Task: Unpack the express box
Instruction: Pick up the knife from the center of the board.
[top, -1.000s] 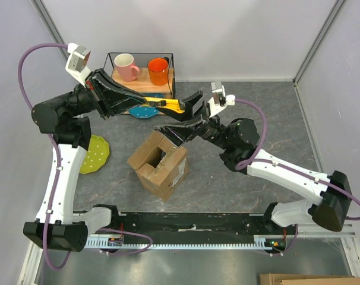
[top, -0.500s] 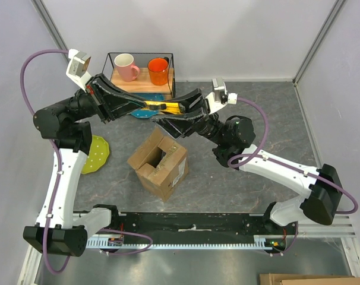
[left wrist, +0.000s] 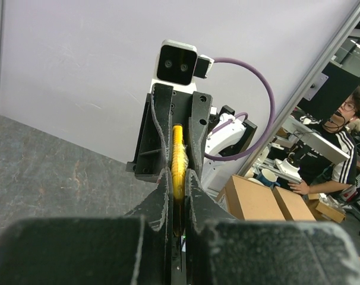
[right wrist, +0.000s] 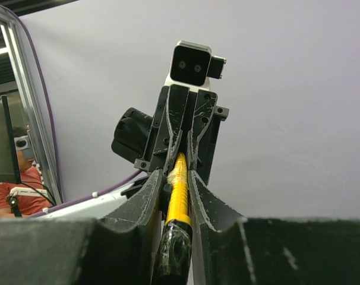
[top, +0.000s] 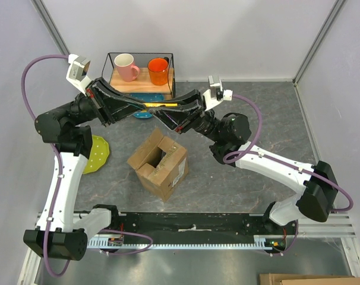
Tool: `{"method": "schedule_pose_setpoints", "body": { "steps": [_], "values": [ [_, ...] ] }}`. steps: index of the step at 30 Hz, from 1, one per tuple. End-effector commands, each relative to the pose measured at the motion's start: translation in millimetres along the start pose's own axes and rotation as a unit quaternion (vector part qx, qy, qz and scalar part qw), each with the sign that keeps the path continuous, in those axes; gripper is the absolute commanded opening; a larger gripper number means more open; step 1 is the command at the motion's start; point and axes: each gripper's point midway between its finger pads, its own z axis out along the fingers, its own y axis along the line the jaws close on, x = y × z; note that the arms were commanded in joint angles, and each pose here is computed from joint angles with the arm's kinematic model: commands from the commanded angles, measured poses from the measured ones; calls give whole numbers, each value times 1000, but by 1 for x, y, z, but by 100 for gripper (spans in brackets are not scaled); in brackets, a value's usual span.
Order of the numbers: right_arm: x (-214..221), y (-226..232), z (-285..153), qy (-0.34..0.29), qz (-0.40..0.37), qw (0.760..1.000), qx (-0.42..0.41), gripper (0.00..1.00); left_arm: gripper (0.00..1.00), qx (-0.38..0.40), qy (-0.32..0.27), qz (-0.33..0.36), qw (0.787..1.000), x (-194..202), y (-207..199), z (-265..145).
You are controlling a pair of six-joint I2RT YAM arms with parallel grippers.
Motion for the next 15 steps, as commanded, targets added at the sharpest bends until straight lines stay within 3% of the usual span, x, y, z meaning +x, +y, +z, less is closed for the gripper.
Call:
{"method": "schedule_pose_setpoints", "body": {
  "steps": [1,6,7,15],
  "values": [
    [-24,23,11,-29,-10,998,-45,23,2,3,-2,-1,1000,3,-7,-2],
    [-22,22,11,-28,-10,999,-43,10,2,3,-2,-4,1000,8,-10,-4],
    [-22,21,11,-26,-13,999,-41,1,2,1,-2,-7,1000,9,-9,-5],
    [-19,9,8,-14,-28,999,-6,0,2,-7,1,-22,1000,20,-6,-9]
  ]
}}
